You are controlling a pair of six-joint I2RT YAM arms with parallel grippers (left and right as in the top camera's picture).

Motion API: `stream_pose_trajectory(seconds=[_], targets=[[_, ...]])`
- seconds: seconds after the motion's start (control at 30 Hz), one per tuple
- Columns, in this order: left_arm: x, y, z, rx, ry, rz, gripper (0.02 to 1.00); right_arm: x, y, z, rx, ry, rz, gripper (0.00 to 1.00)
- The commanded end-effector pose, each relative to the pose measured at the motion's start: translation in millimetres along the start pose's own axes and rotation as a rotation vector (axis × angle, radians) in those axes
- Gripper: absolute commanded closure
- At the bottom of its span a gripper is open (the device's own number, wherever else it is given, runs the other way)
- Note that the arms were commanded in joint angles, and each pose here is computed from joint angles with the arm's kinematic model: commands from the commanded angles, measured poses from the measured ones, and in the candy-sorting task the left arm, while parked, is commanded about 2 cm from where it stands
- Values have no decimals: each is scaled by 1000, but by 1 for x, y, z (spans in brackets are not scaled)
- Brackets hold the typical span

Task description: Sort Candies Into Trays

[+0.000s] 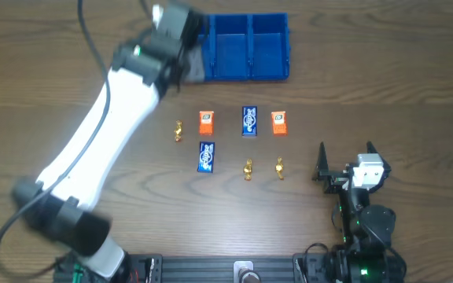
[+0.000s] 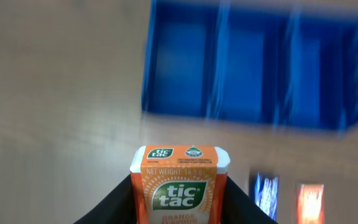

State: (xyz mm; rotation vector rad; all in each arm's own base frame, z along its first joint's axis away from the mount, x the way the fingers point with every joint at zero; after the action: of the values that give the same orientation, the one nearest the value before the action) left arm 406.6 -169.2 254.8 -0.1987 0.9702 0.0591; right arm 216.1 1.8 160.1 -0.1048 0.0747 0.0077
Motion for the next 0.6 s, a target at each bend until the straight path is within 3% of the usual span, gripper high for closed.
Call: stream_pose_trajectory(seconds=[0.03, 0.3, 0.6], targets=[[57, -6, 66, 1, -39, 44, 691, 0, 0, -2, -11, 3, 3, 3], [150, -12, 70, 1, 37, 18, 687, 0, 0, -2, -11, 3, 3, 3], [156, -16, 64, 68, 63, -11, 617, 0, 0, -2, -11, 3, 3, 3]])
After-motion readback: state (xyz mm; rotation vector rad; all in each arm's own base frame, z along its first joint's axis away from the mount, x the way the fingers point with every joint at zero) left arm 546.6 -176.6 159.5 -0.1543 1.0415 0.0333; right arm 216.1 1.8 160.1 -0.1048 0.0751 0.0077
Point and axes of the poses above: each gripper's point midway between its finger pads, its own x axis out along the fingers, its own y axis along the line the jaws close on, z = x × y, the point moved 3 cm from there along -x, back along the fingers, and after that the axes turned 5 degrees about -x, right-handed, at the moved point
